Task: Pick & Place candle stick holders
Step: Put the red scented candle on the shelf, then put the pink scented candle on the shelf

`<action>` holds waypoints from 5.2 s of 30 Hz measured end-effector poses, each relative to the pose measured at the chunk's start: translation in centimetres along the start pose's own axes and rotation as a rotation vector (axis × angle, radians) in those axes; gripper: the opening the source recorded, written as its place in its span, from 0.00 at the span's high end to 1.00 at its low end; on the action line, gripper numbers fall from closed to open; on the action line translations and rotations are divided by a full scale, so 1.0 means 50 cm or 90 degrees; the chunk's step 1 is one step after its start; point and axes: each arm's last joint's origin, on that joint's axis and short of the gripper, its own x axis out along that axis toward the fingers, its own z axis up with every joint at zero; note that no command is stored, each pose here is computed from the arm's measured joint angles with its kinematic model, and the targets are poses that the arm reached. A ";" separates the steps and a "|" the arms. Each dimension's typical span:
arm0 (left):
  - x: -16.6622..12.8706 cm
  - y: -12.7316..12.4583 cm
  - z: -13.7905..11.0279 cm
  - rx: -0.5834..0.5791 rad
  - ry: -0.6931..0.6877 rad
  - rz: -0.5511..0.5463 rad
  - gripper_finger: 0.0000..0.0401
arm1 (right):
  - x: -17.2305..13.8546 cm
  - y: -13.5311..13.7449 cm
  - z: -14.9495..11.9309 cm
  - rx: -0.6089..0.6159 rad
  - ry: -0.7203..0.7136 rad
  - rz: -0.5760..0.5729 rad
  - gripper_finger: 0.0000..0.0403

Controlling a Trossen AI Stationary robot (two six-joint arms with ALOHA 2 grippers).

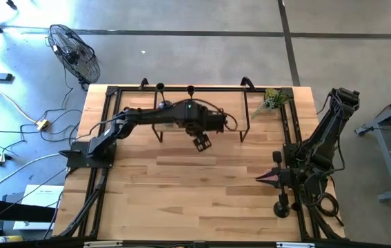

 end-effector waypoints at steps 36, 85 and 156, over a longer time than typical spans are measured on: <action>0.032 0.094 0.045 -0.038 0.001 -0.016 0.16 | 0.000 -0.001 -0.003 -0.037 0.007 -0.002 0.97; -0.001 0.095 0.059 -0.020 -0.083 -0.070 0.15 | 0.018 -0.016 -0.019 -0.047 0.037 -0.015 0.97; -0.246 -0.164 -0.061 0.257 -0.434 -0.404 0.15 | -0.038 -0.030 0.098 0.171 0.180 0.306 0.77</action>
